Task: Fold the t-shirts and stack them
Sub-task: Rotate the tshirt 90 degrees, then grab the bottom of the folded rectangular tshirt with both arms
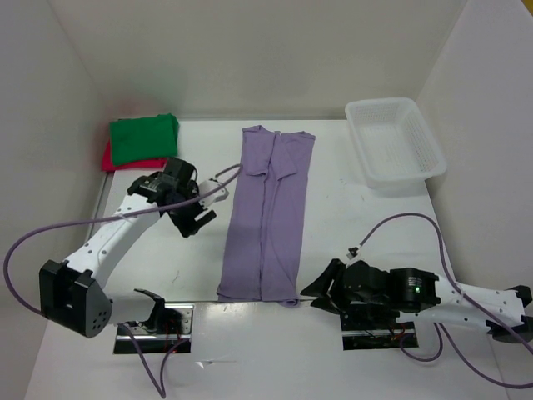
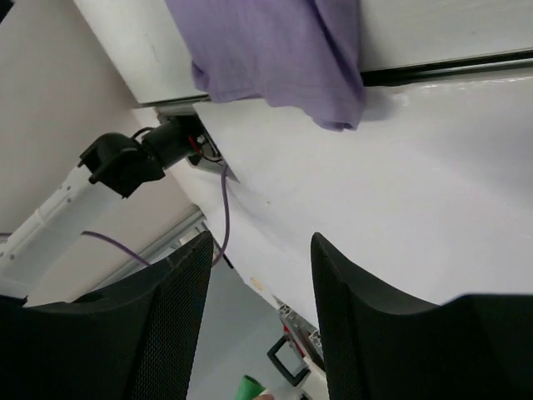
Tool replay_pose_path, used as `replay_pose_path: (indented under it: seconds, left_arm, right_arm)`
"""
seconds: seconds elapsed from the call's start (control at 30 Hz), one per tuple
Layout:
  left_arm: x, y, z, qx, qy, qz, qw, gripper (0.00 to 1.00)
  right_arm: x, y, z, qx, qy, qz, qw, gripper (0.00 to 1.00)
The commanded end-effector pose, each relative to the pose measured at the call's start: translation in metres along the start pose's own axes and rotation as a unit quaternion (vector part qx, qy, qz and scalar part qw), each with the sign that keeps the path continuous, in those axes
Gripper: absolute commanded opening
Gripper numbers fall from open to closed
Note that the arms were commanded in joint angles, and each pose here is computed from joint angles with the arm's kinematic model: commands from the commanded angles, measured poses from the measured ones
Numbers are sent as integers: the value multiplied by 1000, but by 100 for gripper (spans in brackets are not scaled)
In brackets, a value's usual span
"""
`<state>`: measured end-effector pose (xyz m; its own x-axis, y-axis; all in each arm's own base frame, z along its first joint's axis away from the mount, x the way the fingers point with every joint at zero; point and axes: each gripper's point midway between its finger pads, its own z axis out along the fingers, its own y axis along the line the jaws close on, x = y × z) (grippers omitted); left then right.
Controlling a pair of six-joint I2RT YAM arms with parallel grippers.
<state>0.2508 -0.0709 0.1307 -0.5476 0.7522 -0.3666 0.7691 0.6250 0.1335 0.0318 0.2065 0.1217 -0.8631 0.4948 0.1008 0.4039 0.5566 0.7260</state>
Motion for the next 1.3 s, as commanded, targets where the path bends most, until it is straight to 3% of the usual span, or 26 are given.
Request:
replay_pose_path:
  seconds: [0.0,0.1,0.17,0.23,0.37,0.4,0.53,0.6,0.63,0.73,0.8,0.97,1.07,1.27]
  left_arm:
    - [-50,-29,-30,-1,-84,130,988,81]
    - [-60,-61,-31,25,-86,240,967,81]
    - [-44,-82,-15,52,-55,291,954,83]
    - [-26,-105,3,62,-18,379,923,86]
    - [-16,-101,17,17,-7,488,872,91]
    - [-22,-100,15,4,-27,504,863,93]
    - [-20,-101,19,-16,-66,621,781,96]
    - [-28,-107,12,-31,-111,640,760,99]
    - [-32,-123,9,-10,-145,658,739,99]
    - [-29,-157,9,46,-191,673,713,99]
    - [-22,-171,16,79,-186,682,703,99]
    - [21,-196,41,158,-150,737,640,99]
    - [45,-196,52,164,-144,761,611,99]
    - [47,-204,53,177,-161,778,580,99]
  right_arm:
    - [-15,-34,3,53,-33,4,998,56]
    - [-16,-36,11,98,-50,-25,994,56]
    - [-21,-31,16,137,-79,-48,986,59]
    - [-24,-29,19,161,-96,-71,980,62]
    - [-29,-32,29,225,-115,-106,962,69]
    - [-34,-35,31,237,-121,-108,958,71]
    - [-36,-18,43,226,-116,-123,959,71]
    - [-40,-11,50,218,-112,-115,963,71]
    - [-41,-7,52,210,-108,-116,965,71]
    - [-45,-2,61,199,-101,-123,967,71]
    - [-46,4,69,190,-98,-131,968,71]
    - [-46,4,86,206,-83,-135,966,71]
    - [-41,-2,93,224,-66,-136,963,71]
    - [-40,-7,98,218,-54,-130,966,70]
